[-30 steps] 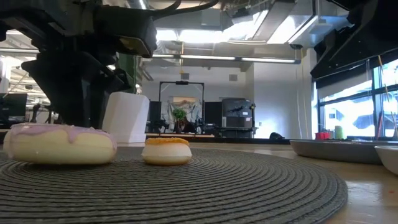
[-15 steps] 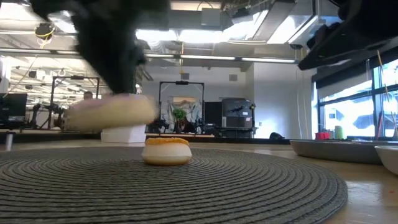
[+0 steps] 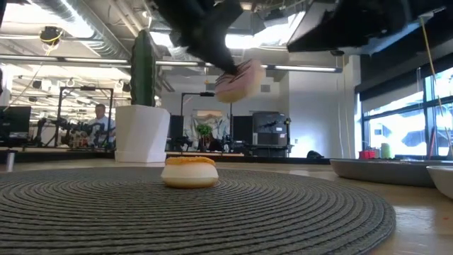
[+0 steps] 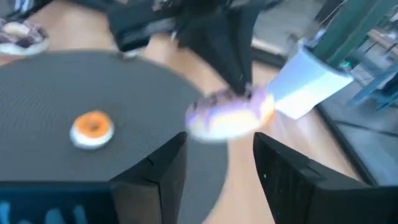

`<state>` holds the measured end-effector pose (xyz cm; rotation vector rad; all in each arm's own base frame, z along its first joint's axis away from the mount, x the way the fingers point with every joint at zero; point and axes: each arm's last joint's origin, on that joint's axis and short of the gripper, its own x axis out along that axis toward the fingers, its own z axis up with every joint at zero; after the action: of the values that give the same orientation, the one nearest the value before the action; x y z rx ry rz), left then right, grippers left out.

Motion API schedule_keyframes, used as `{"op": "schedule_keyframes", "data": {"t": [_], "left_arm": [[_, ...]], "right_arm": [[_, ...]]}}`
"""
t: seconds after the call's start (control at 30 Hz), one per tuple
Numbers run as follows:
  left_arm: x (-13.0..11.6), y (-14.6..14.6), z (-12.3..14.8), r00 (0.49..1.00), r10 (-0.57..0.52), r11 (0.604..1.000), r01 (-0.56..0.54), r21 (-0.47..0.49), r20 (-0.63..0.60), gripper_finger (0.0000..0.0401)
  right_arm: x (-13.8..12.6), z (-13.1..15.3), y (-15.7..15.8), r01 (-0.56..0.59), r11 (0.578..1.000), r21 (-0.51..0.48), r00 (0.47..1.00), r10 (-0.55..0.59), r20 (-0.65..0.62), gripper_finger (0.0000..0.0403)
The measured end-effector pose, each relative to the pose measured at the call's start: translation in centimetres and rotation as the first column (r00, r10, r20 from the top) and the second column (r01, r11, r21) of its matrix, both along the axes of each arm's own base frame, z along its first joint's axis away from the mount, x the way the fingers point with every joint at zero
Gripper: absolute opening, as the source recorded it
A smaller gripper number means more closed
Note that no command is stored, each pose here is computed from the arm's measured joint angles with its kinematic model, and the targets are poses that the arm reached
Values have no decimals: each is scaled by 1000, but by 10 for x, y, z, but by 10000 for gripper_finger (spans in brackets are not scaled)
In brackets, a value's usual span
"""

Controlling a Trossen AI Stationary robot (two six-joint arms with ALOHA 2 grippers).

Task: Pick & Place donuts
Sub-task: Put the large pink donut on the light gray plate

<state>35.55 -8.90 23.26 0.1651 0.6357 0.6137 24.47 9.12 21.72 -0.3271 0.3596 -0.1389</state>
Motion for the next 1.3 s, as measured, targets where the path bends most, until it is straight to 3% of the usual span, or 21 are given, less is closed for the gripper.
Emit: {"op": "schedule_keyframes", "data": {"t": [0.13, 0.43, 0.63, 1.13, 1.3], "left_arm": [[7, 4, 6, 999, -21, 1000, 20, 24, 50, 6], [9, 9, 10, 995, 43, 994, -51, 99, 86, 5], [9, 9, 10, 995, 46, 993, -55, 101, 89, 5], [10, 6, 12, 993, 40, 994, -51, 95, 112, 6], [10, 5, 12, 993, 39, 994, -50, 93, 116, 6]], "right_arm": [[6, 7, -9, 30, 1000, 2, 998, -31, 63, 201], [16, 0, -21, 51, 996, -71, 998, -48, 51, 209], [26, -8, -22, 81, 987, -140, 995, -72, 64, 209], [31, -11, -23, 121, 985, -122, 989, -108, 103, 209], [31, -10, -23, 135, 988, -77, 985, -125, 119, 186]]}}
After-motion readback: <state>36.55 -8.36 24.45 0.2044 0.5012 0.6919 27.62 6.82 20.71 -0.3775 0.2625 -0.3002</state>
